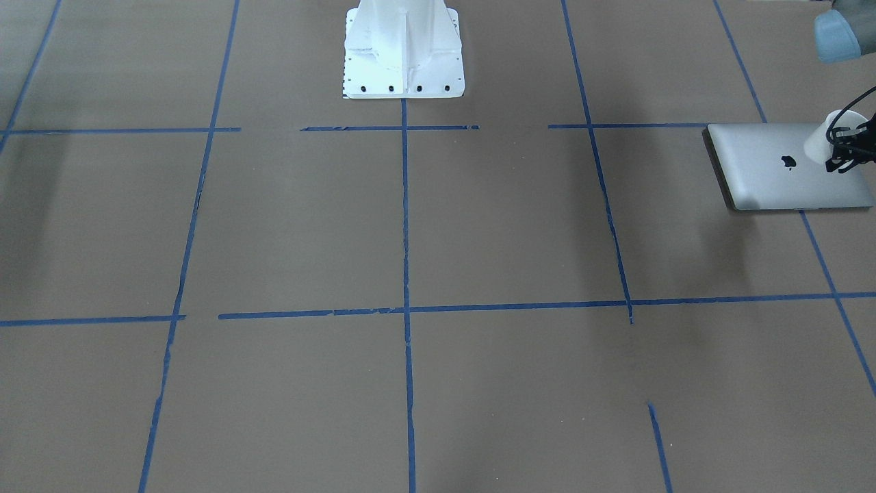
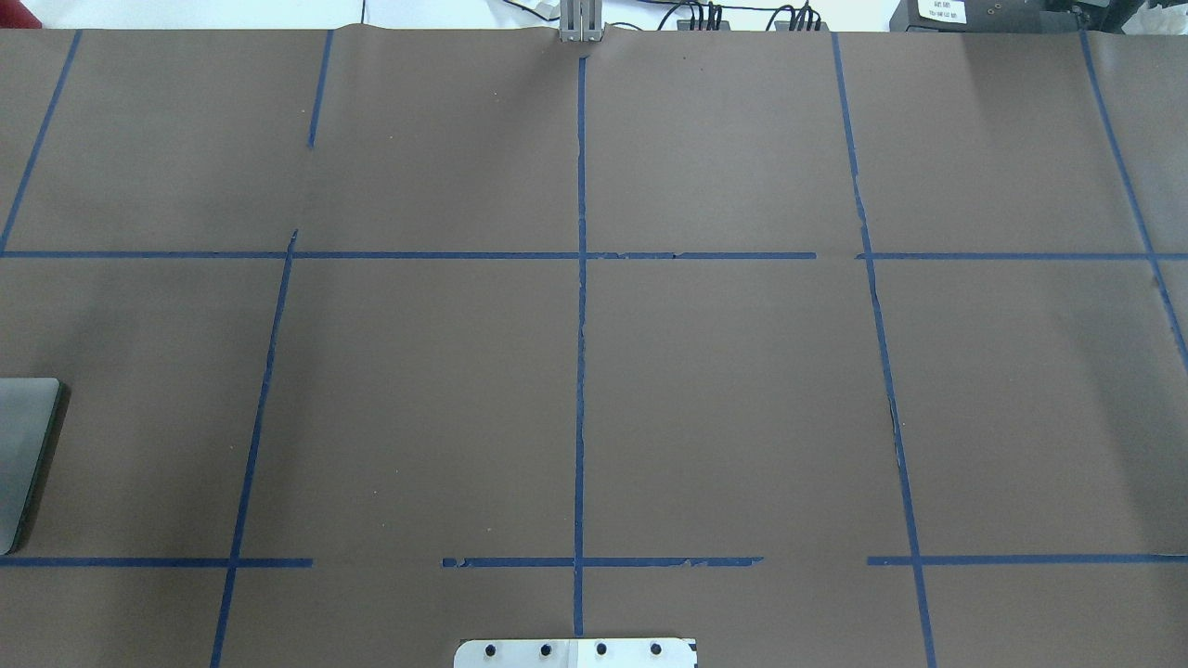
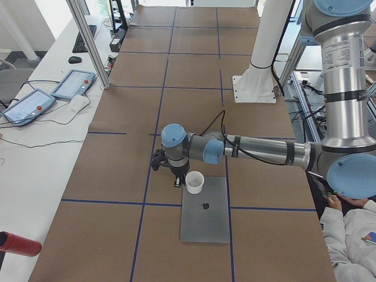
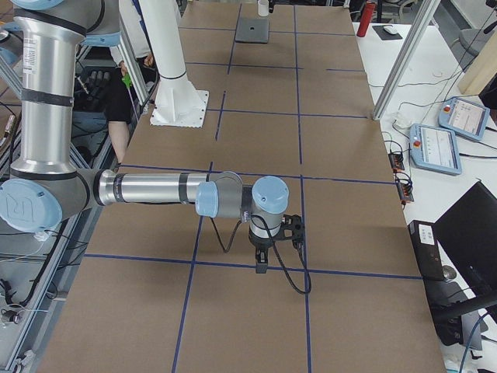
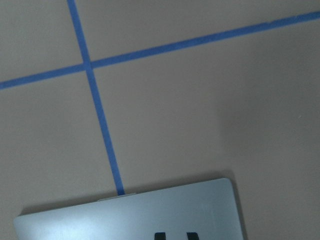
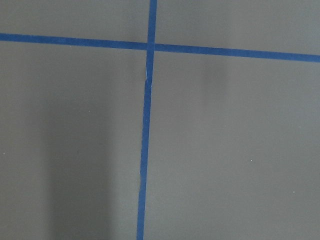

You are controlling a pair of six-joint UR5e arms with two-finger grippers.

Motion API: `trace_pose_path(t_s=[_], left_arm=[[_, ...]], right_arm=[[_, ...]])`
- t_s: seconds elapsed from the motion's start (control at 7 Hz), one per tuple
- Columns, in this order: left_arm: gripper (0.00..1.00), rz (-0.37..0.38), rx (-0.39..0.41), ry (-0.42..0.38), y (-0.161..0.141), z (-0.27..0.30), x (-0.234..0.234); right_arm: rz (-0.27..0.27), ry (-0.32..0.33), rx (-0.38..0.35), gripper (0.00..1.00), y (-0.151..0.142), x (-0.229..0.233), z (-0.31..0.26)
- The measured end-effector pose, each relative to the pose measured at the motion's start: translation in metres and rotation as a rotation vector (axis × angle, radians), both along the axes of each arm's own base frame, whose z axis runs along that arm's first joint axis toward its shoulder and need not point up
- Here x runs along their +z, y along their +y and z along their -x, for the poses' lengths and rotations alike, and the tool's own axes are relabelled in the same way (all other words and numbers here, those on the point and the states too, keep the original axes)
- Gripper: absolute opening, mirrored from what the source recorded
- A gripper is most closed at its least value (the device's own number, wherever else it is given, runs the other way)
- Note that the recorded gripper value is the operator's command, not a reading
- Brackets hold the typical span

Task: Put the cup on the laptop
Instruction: 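Lower the mug onto the silver laptop and open the left gripper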

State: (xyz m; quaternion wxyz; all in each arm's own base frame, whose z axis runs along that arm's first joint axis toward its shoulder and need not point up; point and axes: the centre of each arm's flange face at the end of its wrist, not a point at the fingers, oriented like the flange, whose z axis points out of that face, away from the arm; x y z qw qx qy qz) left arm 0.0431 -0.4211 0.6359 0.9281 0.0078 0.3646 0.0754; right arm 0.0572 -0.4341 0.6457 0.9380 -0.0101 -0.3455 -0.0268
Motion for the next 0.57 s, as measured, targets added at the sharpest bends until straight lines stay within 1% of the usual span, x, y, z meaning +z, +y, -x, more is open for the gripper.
trace_pose_path(t_s=[0.14,0.29,0.57], left_arm=[[0.0,0.003,-0.051,0.01,0.013,0.002,0.03],[0.0,0.005,-0.092,0.02,0.02,0.003,0.053],[0.0,0.033,-0.126,0.029,0.027,-0.005,0.076]], right_arm=[[0.0,0.0,0.0,1.0,0.0,0.0,0.0],[0.0,0.001,0.0,1.0,0.0,0.0,0.0],[0.0,0.0,0.0,1.0,0.0,0.0,0.0]])
